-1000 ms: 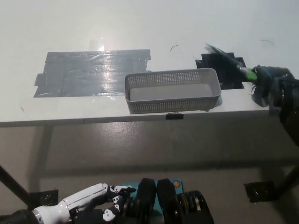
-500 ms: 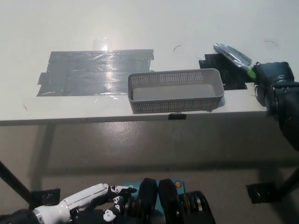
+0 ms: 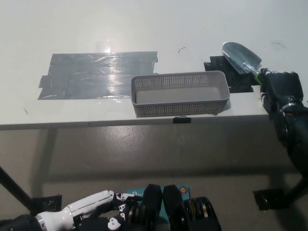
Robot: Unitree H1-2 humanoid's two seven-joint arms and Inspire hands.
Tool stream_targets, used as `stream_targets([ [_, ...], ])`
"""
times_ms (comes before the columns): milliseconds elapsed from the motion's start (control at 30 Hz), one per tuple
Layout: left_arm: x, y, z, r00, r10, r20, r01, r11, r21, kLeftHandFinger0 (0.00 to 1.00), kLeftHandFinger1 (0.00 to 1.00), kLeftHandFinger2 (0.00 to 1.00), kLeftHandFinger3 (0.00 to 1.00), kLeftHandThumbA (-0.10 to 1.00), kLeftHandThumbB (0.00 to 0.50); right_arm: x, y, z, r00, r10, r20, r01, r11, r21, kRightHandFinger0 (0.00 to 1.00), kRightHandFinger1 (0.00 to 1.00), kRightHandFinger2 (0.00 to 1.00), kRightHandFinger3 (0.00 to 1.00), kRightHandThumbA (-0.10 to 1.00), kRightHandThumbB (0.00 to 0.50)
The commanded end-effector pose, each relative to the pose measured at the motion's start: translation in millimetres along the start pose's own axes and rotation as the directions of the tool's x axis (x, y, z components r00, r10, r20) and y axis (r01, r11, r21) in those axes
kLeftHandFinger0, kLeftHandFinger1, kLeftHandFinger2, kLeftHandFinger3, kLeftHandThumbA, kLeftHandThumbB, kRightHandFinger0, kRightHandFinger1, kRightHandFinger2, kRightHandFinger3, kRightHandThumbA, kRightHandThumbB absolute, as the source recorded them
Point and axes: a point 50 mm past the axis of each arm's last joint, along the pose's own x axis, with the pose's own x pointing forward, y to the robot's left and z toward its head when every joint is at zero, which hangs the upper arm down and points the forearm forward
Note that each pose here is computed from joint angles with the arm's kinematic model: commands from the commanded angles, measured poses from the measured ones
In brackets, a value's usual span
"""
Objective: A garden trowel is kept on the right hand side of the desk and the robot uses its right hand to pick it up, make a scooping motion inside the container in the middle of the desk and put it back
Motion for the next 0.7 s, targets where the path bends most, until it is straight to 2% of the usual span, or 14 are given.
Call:
stream_targets([
  [0, -5, 8, 7, 1.0, -0.013, -0.008, 0.013, 0.999, 0.035, 1.0, 1.0, 1.0, 1.0, 1.0, 0.5, -10, 8, -20, 0.992, -0.091, 0.09, 0.086, 0.994, 0.065, 0.0, 0.21, 0.55, 0.29, -0.1, 0.0],
  [33, -5, 8, 7, 1.0, -0.014, -0.007, 0.014, 0.999, 0.035, 1.0, 1.0, 1.0, 1.0, 1.0, 0.5, -10, 7, -23, 0.99, -0.106, 0.092, 0.101, 0.993, 0.064, 0.0, 0.16, 0.49, 0.24, -0.1, 0.0],
  [67, -5, 8, 7, 1.0, -0.015, -0.006, 0.015, 0.999, 0.035, 1.0, 1.0, 1.0, 1.0, 1.0, 0.5, -11, 3, -27, 0.988, -0.13, 0.089, 0.124, 0.99, 0.064, 0.0, 0.12, 0.45, 0.44, -0.1, 0.002],
  [100, -6, 9, 7, 1.0, -0.015, -0.008, 0.015, 0.999, 0.036, 1.0, 1.0, 1.0, 1.0, 1.0, 0.5, -11, 1, -28, 0.986, -0.14, 0.087, 0.134, 0.988, 0.074, 0.0, 0.08, 0.41, 0.45, -0.1, 0.0],
  [167, -5, 9, 6, 1.0, -0.015, -0.014, 0.016, 0.999, 0.039, 1.0, 1.0, 1.0, 1.0, 1.0, 0.5, -12, -12, -42, 0.973, -0.202, 0.108, 0.195, 0.978, 0.07, 0.0, 0.04, 0.39, 0.35, -0.1, 0.0],
  [200, -6, 9, 6, 1.0, -0.015, -0.014, 0.016, 0.999, 0.038, 1.0, 1.0, 1.0, 1.0, 1.0, 0.5, -12, -18, -47, 0.972, -0.204, 0.116, 0.195, 0.978, 0.078, 0.0, 0.07, 0.41, 0.37, -0.1, 0.0],
  [267, -5, 9, 5, 1.0, -0.019, -0.017, 0.019, 0.999, 0.035, 1.0, 1.0, 1.0, 1.0, 1.0, 0.5, -15, -26, -55, 0.949, -0.269, 0.163, 0.263, 0.963, 0.061, 0.0, 0.0, 0.33, 0.32, -0.1, 0.0],
  [333, -5, 10, 6, 1.0, -0.019, -0.013, 0.019, 0.999, 0.031, 1.0, 1.0, 1.0, 1.0, 1.0, 0.5, -15, -37, -65, 0.926, -0.323, 0.193, 0.318, 0.946, 0.057, 0.0, 0.0, 0.31, 0.33, -0.1, 0.0],
  [367, -5, 10, 5, 1.0, -0.016, -0.015, 0.016, 0.999, 0.031, 1.0, 1.0, 1.0, 1.0, 1.0, 0.5, -15, -43, -70, 0.915, -0.35, 0.202, 0.345, 0.937, 0.058, 0.0, 0.0, 0.32, 0.26, -0.1, 0.0],
  [400, -6, 10, 5, 1.0, -0.017, -0.018, 0.018, 0.999, 0.031, 1.0, 1.0, 1.0, 1.0, 1.0, 0.5, -14, -46, -74, 0.918, -0.346, 0.196, 0.341, 0.938, 0.06, 0.0, 0.01, 0.35, 0.3, -0.1, 0.0],
  [467, -7, 9, 3, 1.0, -0.017, -0.026, 0.018, 0.999, 0.03, 1.0, 1.0, 1.0, 1.0, 1.0, 0.5, -12, -55, -84, 0.921, -0.347, 0.179, 0.339, 0.938, 0.075, 0.0, 0.06, 0.45, 0.17, -0.1, 0.0],
  [533, -7, 9, 2, 1.0, -0.017, -0.025, 0.018, 1.0, 0.026, 1.0, 1.0, 1.0, 1.0, 1.0, 0.5, -11, -66, -94, 0.927, -0.34, 0.157, 0.332, 0.94, 0.073, 0.0, 0.13, 0.53, 0.14, -0.1, 0.0],
  [567, -7, 9, 1, 0.999, -0.018, -0.026, 0.019, 1.0, 0.022, 1.0, 1.0, 1.0, 1.0, 1.0, 0.5, -10, -67, -97, 0.922, -0.353, 0.161, 0.344, 0.936, 0.079, 0.0, 0.14, 0.53, 0.1, -0.1, 0.0],
  [667, -8, 10, 2, 0.999, -0.026, -0.024, 0.026, 0.999, 0.022, 1.0, 1.0, 1.0, 1.0, 1.0, 0.5, -10, -78, -108, 0.898, -0.406, 0.171, 0.395, 0.914, 0.094, 0.0, 0.12, 0.49, 0.1, -0.1, 0.0],
])
